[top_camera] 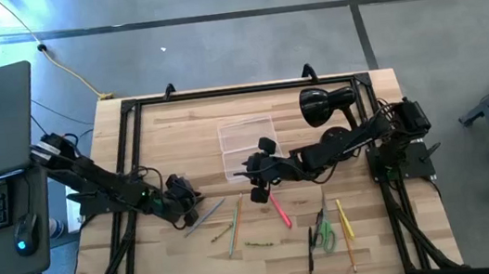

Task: Pick & place school supplies into a supply box
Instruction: Put the top green crayon into the transparent supply box

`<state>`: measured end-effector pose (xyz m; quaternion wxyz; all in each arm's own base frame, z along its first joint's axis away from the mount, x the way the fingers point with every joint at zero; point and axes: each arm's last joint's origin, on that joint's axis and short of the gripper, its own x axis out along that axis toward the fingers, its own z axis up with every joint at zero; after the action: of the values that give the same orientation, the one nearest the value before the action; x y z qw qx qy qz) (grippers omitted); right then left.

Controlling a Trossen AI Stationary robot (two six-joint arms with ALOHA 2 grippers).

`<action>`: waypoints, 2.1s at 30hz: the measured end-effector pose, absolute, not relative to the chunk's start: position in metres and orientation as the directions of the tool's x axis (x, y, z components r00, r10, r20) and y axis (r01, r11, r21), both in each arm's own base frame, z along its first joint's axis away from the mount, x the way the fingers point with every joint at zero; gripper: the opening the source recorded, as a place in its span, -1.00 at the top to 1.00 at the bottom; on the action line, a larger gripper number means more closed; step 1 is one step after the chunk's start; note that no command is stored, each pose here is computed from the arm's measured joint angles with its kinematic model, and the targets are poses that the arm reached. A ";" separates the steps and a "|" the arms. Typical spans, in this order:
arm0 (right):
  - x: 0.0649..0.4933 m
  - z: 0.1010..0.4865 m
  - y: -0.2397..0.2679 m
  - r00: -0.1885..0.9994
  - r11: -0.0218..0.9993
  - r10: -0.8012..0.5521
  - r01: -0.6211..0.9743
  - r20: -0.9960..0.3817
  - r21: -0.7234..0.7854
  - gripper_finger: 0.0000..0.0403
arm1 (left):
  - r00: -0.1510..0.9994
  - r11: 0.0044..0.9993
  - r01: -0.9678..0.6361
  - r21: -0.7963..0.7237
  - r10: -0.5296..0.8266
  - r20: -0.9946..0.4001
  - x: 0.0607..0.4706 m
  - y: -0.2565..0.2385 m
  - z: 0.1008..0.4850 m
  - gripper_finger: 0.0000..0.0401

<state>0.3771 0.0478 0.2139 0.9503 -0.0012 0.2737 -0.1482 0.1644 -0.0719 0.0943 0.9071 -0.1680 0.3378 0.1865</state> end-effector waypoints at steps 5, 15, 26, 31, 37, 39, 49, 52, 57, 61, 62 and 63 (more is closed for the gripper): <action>0.377 0.214 0.048 0.806 0.956 -0.282 0.281 -0.520 -0.083 0.44 | 0.673 0.859 -0.490 -0.147 0.266 -0.690 0.165 -0.072 0.085 0.42; 0.377 0.213 0.048 0.804 0.957 -0.279 0.278 -0.524 -0.083 0.44 | 0.657 0.861 -0.499 -0.103 0.298 -0.693 0.166 -0.071 0.079 0.88; 0.377 0.213 0.048 0.805 0.957 -0.279 0.279 -0.524 -0.080 0.44 | 0.779 0.915 -0.397 -0.069 0.297 -0.553 0.189 -0.081 0.105 0.89; 0.377 0.213 0.048 0.805 0.957 -0.278 0.279 -0.524 -0.079 0.44 | 0.829 0.918 -0.395 -0.034 0.340 -0.443 0.198 -0.084 0.133 0.88; 0.377 0.213 0.048 0.804 0.952 -0.280 0.301 -0.524 -0.048 0.44 | 0.865 0.919 -0.394 0.010 0.374 -0.335 0.215 -0.070 0.182 0.87; 0.374 0.212 0.048 0.785 0.949 -0.284 0.312 -0.550 -0.044 0.44 | 0.874 0.926 -0.377 -0.011 0.351 -0.337 0.224 -0.059 0.196 0.89; 0.331 0.240 0.067 0.695 0.888 -0.314 0.456 -0.647 0.058 0.53 | 0.811 0.915 -0.404 0.000 0.358 -0.462 0.270 0.008 0.201 0.86; 0.320 0.251 0.081 0.713 0.894 -0.302 0.442 -0.633 0.071 0.56 | 0.807 0.914 -0.405 -0.034 0.339 -0.484 0.288 0.023 0.191 0.88; 0.313 0.253 0.096 0.722 0.896 -0.340 0.444 -0.603 0.026 0.58 | 0.821 0.926 -0.370 -0.075 0.289 -0.493 0.318 0.035 0.175 0.85; 0.311 0.251 0.103 0.719 0.898 -0.324 0.439 -0.615 0.040 0.58 | 0.808 0.931 -0.358 -0.076 0.268 -0.524 0.341 0.037 0.165 0.85; 0.310 0.250 0.104 0.717 0.898 -0.322 0.439 -0.618 0.042 0.58 | 0.809 0.932 -0.354 -0.079 0.263 -0.526 0.346 0.037 0.163 0.84; 0.310 0.250 0.105 0.716 0.897 -0.321 0.439 -0.620 0.043 0.58 | 0.812 0.934 -0.346 -0.083 0.254 -0.526 0.351 0.038 0.162 0.84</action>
<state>0.3097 0.1049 0.2496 0.9215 0.0939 0.3156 -0.2061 0.3512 0.0375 0.1625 0.9477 -0.0877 0.2629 0.1585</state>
